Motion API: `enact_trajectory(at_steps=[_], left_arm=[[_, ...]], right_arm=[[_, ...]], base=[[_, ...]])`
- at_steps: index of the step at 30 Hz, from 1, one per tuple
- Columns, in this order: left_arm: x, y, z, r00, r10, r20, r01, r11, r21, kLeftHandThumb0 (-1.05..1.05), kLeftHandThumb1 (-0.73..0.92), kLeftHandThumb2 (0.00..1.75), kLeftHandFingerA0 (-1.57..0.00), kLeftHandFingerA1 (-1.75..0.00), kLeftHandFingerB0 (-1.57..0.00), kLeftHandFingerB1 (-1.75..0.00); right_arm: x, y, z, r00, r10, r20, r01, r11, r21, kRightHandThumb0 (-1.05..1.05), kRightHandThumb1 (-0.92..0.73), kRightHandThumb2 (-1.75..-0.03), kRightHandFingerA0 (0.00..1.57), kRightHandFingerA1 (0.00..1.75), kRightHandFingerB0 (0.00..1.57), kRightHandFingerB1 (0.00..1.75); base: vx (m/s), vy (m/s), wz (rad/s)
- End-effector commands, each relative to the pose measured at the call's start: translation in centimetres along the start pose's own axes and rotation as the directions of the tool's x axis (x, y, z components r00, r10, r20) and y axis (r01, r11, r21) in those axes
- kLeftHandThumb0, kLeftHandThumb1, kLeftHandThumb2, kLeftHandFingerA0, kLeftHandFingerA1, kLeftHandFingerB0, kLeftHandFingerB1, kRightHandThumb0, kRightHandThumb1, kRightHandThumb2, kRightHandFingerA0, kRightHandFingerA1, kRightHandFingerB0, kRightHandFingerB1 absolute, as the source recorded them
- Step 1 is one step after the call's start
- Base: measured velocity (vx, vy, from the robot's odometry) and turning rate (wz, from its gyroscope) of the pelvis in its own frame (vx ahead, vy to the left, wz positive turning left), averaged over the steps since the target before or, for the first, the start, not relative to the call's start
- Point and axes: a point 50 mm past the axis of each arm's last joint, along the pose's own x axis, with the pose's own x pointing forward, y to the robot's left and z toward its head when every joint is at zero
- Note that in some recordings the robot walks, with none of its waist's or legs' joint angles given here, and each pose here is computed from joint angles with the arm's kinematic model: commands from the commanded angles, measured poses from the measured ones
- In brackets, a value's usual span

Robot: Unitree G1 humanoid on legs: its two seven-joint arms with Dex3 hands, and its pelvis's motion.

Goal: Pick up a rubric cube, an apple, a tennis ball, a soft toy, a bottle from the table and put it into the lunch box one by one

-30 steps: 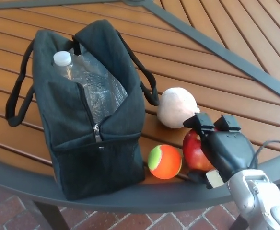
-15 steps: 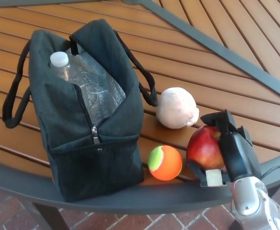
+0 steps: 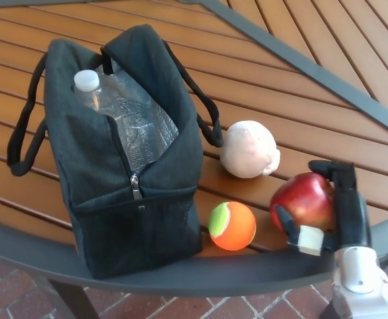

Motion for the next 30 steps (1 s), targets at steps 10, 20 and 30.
enact_trajectory(at_steps=[10, 20, 30], left_arm=[[0.2, 1.8, 0.1, 0.995, 0.060, 0.083, -0.063, 0.997, 0.036, 0.04, 0.57, 0.85, -1.04, -1.12, -0.97, -0.95], [0.5, 1.7, 0.7, 0.994, 0.057, 0.090, -0.058, 0.998, 0.013, 0.01, 0.59, 0.89, -1.04, -1.11, -0.95, -0.95], [0.8, 1.6, 1.0, 0.994, 0.083, 0.076, -0.082, 0.997, -0.006, 0.00, 0.61, 0.85, -0.97, -1.10, -0.93, -0.95]], right_arm=[[-1.1, 2.1, 6.7, 0.988, 0.142, -0.056, 0.044, 0.085, 0.995, -0.31, -0.83, -0.88, 0.96, 1.75, 0.61, 1.75], [-1.7, 3.4, 10.3, 0.971, 0.223, 0.085, -0.083, -0.021, 0.996, -0.33, -0.88, -0.90, 0.94, 1.75, 0.66, 1.75], [-2.1, 5.2, 15.3, 0.915, 0.319, 0.248, -0.234, -0.084, 0.969, -0.37, -0.89, -0.87, 0.94, 1.75, 0.66, 1.75]], base=[[0.00, 0.000, 0.00], [0.00, 0.000, 0.00], [0.00, 0.000, 0.00]])
